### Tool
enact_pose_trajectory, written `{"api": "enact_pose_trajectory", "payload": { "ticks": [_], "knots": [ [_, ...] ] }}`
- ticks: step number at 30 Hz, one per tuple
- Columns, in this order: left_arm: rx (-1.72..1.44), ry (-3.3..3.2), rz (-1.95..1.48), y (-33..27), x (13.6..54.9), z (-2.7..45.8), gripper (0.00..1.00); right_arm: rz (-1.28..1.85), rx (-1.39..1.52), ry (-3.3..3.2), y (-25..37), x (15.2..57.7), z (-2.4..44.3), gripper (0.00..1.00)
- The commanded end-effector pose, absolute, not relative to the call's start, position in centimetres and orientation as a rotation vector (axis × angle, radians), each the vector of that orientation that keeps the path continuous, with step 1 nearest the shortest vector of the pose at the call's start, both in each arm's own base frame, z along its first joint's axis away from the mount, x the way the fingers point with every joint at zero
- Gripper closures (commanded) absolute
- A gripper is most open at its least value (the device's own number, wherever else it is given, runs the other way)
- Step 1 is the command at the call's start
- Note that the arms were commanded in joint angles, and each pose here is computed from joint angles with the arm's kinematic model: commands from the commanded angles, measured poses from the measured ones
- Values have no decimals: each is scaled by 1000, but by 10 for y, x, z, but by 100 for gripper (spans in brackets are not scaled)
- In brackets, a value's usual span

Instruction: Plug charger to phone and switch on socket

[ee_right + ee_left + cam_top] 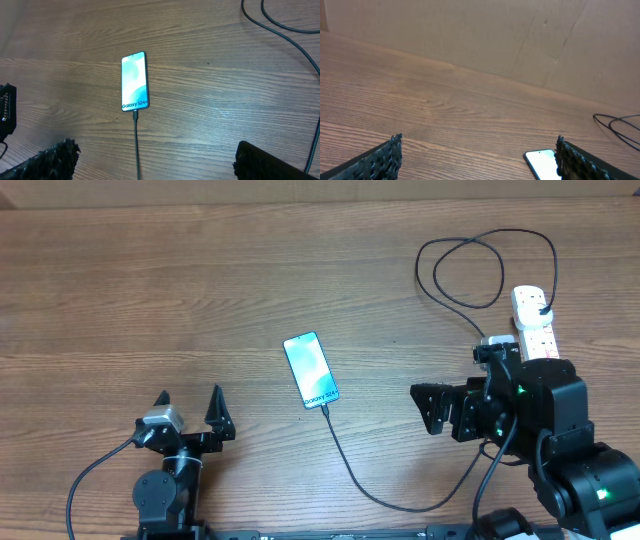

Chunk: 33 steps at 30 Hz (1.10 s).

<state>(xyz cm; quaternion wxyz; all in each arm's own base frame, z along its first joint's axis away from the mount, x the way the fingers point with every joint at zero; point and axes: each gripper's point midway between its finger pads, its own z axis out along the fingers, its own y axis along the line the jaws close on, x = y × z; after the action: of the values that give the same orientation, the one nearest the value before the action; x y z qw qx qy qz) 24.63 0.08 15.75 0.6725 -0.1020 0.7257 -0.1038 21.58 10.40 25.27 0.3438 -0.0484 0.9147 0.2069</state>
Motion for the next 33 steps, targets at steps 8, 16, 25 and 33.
{"api": "enact_pose_trajectory", "payload": {
  "ticks": [8, 16, 25, 33],
  "knots": [
    [-235, 1634, -208, 5, 246, 156, 0, 422, -126, 2147, 94, 250, 277, 0],
    [-235, 1634, -208, 5, 246, 156, 0, 487, -156, 1890, 96, 237, 245, 0],
    [-235, 1634, -208, 5, 246, 156, 0, 547, -152, 1626, 94, 220, 213, 0],
    [-235, 1634, -208, 5, 246, 156, 1, 529, -178, 1446, 94, 223, 216, 0]
  ]
}}
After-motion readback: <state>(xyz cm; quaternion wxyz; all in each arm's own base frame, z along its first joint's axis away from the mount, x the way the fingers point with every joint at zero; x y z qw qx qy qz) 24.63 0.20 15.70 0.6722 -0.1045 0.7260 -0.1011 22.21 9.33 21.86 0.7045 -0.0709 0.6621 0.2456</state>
